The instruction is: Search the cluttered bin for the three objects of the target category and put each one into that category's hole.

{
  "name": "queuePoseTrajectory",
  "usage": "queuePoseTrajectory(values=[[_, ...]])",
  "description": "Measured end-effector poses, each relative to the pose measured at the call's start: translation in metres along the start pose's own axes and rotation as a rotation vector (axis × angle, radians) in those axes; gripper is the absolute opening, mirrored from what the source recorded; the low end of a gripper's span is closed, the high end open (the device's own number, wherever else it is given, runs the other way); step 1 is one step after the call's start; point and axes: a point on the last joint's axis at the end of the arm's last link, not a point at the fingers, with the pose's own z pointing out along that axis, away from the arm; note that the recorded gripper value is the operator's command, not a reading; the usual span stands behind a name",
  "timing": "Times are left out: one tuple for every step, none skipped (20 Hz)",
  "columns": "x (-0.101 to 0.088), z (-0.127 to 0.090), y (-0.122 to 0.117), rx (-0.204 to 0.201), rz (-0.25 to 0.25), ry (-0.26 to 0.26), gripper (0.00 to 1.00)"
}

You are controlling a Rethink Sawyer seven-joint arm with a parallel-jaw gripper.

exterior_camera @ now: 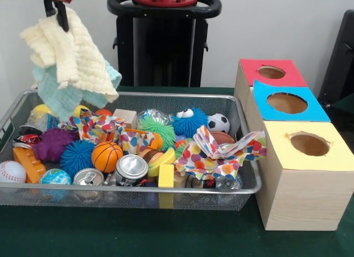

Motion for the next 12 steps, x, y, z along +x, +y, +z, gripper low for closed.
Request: queuePoseTrajectory(values=[[-0.001,0.002,0.000,-0.001,-0.001,0.002,0.00],[-0.001,0.003,0.000,-0.001,-0.001,0.003,0.00],[-0.002,0.004,0.001,-0.001,-0.001,0.005,0.00],[-0.003,0.006,0.001,-0.002,-0.002,0.008,0.00],[-0.006,0.008,0.001,-0.003,-0.002,0.009,0.00],[-0.008,0.010,0.000,-0.004,-0.001,0.009,0.00],[-0.013,0.013,0.000,-0.006,0.000,0.009,0.00],[-0.015,0.013,0.000,-0.007,0.001,0.008,0.00],[-0.017,0.014,-0.001,-0.008,0.002,0.007,0.00],[-0.018,0.015,-0.001,-0.008,0.003,0.006,0.00],[-0.022,0.016,-0.002,-0.009,0.004,0.004,0.00],[-0.024,0.016,-0.002,-0.009,0.005,0.003,0.00]])
